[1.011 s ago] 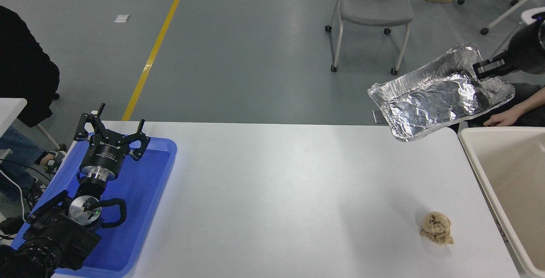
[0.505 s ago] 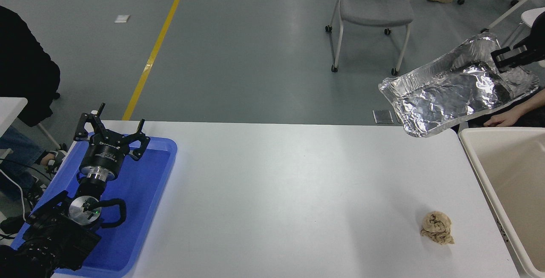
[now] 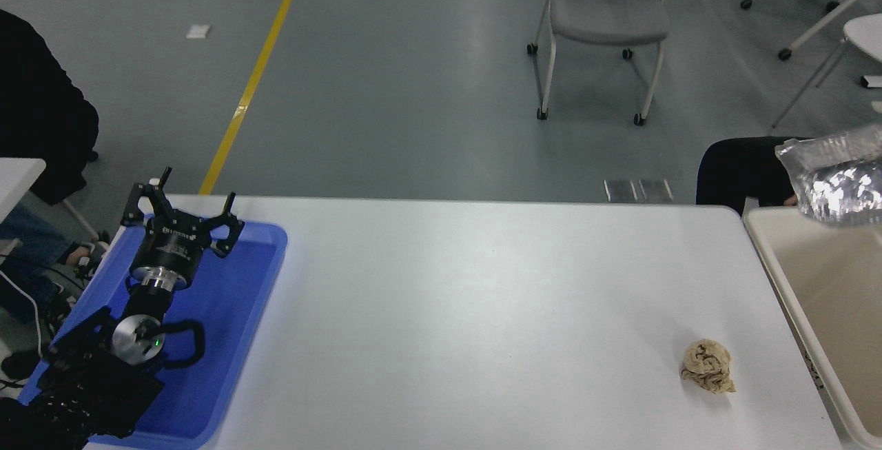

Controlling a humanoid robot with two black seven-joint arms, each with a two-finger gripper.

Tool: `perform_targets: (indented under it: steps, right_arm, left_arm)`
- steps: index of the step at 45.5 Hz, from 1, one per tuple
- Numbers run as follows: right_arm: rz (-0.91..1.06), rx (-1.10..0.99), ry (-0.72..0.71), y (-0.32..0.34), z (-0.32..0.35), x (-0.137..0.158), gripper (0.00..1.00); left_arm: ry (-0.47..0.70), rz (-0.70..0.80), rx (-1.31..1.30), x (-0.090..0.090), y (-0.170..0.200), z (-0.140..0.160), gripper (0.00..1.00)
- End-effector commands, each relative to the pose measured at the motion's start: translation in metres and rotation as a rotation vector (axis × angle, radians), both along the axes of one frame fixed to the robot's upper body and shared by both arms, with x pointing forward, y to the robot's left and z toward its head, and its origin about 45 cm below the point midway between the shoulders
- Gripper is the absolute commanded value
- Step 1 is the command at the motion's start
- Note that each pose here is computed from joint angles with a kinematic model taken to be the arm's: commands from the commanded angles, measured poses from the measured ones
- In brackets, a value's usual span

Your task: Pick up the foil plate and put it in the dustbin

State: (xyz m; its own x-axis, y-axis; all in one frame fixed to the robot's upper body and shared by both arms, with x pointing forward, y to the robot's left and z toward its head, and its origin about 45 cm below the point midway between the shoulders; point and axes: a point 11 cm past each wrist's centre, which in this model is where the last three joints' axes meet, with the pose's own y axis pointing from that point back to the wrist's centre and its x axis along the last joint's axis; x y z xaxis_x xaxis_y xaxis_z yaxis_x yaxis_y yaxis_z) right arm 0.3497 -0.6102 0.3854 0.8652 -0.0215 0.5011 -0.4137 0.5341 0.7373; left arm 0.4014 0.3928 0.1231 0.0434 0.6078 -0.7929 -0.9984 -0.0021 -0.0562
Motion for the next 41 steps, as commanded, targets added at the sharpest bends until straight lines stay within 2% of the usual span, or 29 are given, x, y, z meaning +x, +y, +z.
perform_targets:
  steps: [1,8,22,31,41]
  right_arm:
    - [-0.078,-0.098,-0.051,-0.073,-0.057,-0.046,0.0]
    - [-0.073,-0.096,-0.09,-0.078,-0.105,-0.056,0.0]
    - [-0.184,0.037,-0.193,-0.056,-0.204,-0.069,0.0]
    - [-0.205,0.072,-0.256,-0.04,-0.232,-0.069,0.0]
    - [-0.219,0.095,-0.255,-0.036,-0.242,-0.073,0.0]
  left_arm:
    - [0.0,0.0,-0.001,0.0,0.0,0.0,1.0]
    - [0.001,-0.001,0.0,0.0,0.0,0.0,1.0]
    - [0.002,0.001,0.001,-0.001,0.0,-0.001,1.0]
    - [0.001,0.002,0.001,-0.001,0.001,-0.001,1.0]
    - [0.0,0.0,0.0,0.0,0.0,0.0,1.0]
